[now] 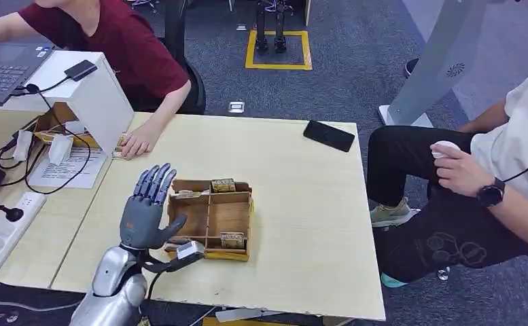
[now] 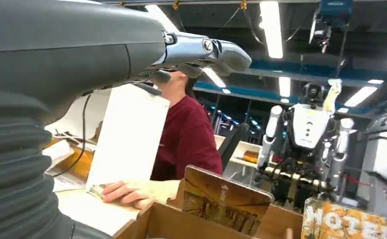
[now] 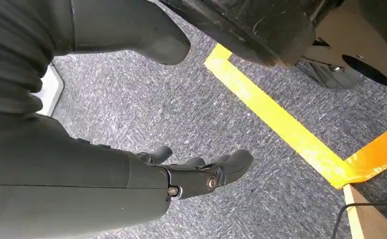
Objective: Pass the card to the sensor for recognition and then transmit it.
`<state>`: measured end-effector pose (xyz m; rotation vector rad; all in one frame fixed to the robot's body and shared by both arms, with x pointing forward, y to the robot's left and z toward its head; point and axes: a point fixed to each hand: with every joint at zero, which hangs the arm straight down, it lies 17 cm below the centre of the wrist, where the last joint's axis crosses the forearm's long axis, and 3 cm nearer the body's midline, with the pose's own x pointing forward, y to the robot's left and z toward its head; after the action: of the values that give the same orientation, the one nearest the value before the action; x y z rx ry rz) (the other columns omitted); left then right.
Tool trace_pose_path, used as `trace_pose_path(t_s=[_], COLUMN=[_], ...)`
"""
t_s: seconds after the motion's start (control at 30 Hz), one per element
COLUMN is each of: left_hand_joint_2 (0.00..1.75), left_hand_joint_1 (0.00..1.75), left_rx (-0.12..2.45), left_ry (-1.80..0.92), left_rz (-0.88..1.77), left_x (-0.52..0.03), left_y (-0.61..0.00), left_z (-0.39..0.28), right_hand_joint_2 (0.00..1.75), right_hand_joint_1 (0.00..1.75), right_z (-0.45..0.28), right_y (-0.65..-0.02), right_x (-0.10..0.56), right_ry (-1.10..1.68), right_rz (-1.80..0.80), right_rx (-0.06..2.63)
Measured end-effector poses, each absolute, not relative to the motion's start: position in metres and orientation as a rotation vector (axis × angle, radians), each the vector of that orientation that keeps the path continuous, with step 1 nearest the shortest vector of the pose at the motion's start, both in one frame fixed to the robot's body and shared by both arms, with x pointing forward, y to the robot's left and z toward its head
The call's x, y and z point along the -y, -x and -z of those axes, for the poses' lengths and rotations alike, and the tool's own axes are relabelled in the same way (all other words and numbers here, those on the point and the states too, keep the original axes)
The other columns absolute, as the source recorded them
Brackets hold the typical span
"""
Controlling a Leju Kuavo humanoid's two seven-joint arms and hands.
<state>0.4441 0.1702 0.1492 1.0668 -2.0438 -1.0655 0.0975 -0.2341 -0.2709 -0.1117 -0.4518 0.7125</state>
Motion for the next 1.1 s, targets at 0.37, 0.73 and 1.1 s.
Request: trace_pose_path(t_s=[0.37,0.73,1.1], left_hand_joint_2=[1.75,1.75,1.75], left_hand_joint_1=[0.00,0.00,0.00], left_rx=[2.035,2.074,2.134], left_ry=[-1.045,-1.018,-0.995], left_rz=[1.077,1.081,1.093], left_x=[-0.170,-0.165,-0.153], left_y=[-0.446,-0.442,-0.432], left_z=[-0.142,-0.144,-0.151], right_hand_joint_2=[1.75,1.75,1.75], right_hand_joint_1=[0.00,0.00,0.00], right_z=[0.271,0.271,0.271], right_y=[-0.097,-0.097,-0.097], right_x=[0.234,0.234,0.232], right_ry=[0.111,0.110,0.100], right_rz=[-0.714,-0.711,-0.713], right_rx=[0.452,0.452,0.449])
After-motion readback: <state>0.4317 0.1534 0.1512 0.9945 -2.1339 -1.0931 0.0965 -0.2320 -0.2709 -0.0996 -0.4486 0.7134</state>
